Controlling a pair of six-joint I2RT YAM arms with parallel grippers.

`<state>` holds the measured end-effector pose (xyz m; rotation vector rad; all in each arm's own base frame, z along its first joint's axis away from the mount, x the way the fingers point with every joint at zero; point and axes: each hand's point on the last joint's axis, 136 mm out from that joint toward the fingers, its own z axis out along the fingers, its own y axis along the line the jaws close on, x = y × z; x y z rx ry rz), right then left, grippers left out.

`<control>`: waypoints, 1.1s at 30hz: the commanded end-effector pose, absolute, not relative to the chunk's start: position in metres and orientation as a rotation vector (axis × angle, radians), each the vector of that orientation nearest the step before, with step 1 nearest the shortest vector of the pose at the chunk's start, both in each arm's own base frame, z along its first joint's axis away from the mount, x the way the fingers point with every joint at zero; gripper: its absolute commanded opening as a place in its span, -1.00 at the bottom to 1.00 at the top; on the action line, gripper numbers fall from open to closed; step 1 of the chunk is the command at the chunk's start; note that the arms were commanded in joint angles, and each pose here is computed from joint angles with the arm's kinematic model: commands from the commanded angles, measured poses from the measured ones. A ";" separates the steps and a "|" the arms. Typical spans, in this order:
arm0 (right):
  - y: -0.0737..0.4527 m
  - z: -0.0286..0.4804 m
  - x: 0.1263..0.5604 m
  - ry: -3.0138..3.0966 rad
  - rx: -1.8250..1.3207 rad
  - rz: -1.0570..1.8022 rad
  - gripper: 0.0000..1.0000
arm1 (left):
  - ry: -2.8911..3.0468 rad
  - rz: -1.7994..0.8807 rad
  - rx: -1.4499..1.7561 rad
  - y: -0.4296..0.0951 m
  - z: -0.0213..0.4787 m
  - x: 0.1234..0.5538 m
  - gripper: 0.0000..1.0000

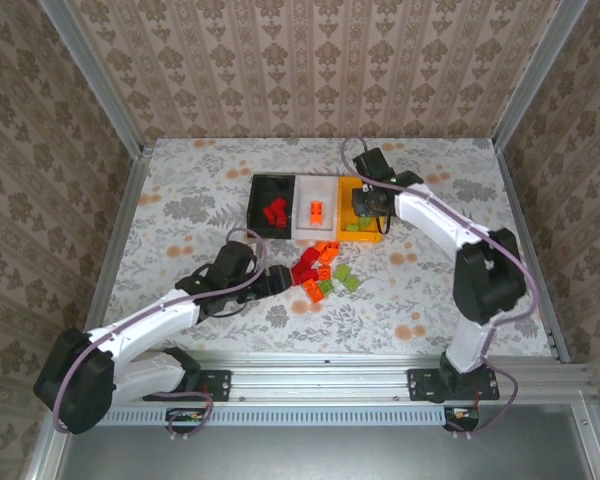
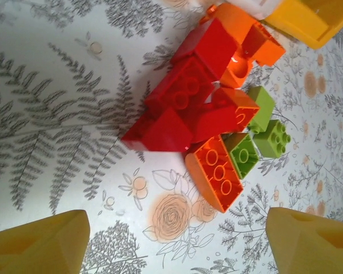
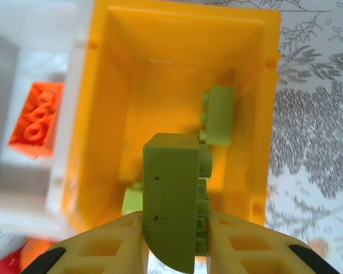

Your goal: Sort the legos into containers by color

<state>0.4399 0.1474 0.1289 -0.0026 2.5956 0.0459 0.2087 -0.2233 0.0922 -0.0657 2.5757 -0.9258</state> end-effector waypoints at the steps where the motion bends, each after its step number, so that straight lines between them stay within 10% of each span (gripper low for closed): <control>1: 0.145 0.113 0.447 2.671 -0.035 0.072 -0.42 | 2.520 -0.942 -0.098 -0.215 0.106 0.206 0.75; 15: 0.165 0.177 0.391 2.534 -0.080 0.177 -0.03 | 2.501 -0.899 -0.092 -0.206 0.111 0.208 0.89; 24: 0.257 0.103 0.270 2.680 -0.335 0.248 -0.12 | 2.603 -0.739 -0.378 -0.170 0.068 0.212 0.84; 33: 0.298 0.065 0.242 2.720 -0.525 0.152 0.10 | 2.617 -0.754 -0.411 -0.165 0.060 0.204 0.84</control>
